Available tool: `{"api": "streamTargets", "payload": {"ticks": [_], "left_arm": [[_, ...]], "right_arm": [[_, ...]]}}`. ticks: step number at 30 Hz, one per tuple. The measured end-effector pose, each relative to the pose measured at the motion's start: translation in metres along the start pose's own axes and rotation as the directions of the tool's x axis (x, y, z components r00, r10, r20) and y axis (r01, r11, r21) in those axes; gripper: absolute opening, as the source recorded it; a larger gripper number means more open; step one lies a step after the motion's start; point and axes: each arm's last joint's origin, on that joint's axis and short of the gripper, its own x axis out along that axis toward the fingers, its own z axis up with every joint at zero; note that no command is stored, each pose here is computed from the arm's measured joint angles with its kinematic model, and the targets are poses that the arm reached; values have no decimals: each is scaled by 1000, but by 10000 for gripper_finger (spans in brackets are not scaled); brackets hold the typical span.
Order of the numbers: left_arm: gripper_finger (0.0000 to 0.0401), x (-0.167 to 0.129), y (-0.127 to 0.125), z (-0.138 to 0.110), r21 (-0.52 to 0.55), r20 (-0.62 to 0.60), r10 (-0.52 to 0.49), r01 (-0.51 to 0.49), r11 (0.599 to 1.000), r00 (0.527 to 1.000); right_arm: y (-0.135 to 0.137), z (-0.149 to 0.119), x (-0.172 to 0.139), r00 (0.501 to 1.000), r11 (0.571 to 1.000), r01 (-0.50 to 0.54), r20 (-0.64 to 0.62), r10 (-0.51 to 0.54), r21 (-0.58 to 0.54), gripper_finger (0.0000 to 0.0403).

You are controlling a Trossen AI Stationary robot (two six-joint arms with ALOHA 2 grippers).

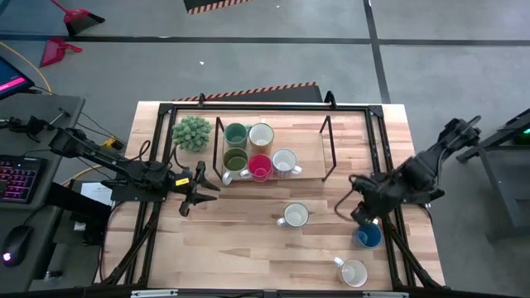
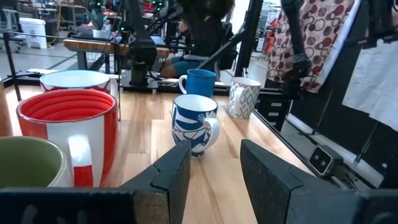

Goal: Place coffee mugs
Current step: Put the dark blue mug on the shelf

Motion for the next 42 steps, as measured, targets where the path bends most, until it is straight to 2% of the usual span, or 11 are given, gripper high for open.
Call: {"api": "streamTargets", "payload": {"ticks": [4, 7, 9, 16, 21, 33, 42], "left_arm": [[129, 0, 0, 0, 0, 0, 2, -2, 1000, 1000], [129, 0, 0, 0, 0, 1, 2, -2, 1000, 1000], [129, 0, 0, 0, 0, 1, 2, -2, 1000, 1000], [129, 0, 0, 0, 0, 2, 2, -2, 1000, 1000], [129, 0, 0, 0, 0, 3, 2, -2, 1000, 1000], [129, 0, 0, 0, 0, 5, 11, -11, 1000, 1000], [129, 0, 1, 1, 0, 10, 27, -27, 1000, 1000]], "right_arm": [[4, -16, 18, 990, 986, 137, -40, -134, 97, 7], [4, -28, 31, 965, 946, 262, -85, -250, 191, 7], [7, -35, 39, 953, 923, 300, -106, -282, 239, 7], [24, -47, 62, 965, 893, 261, -105, -239, 367, 7], [29, -50, 80, 947, 853, 320, -129, -294, 413, 10], [27, -50, 88, 928, 805, 363, -111, -354, 470, 94], [28, -48, 90, 936, 789, 328, -63, -348, 520, 108]]}}
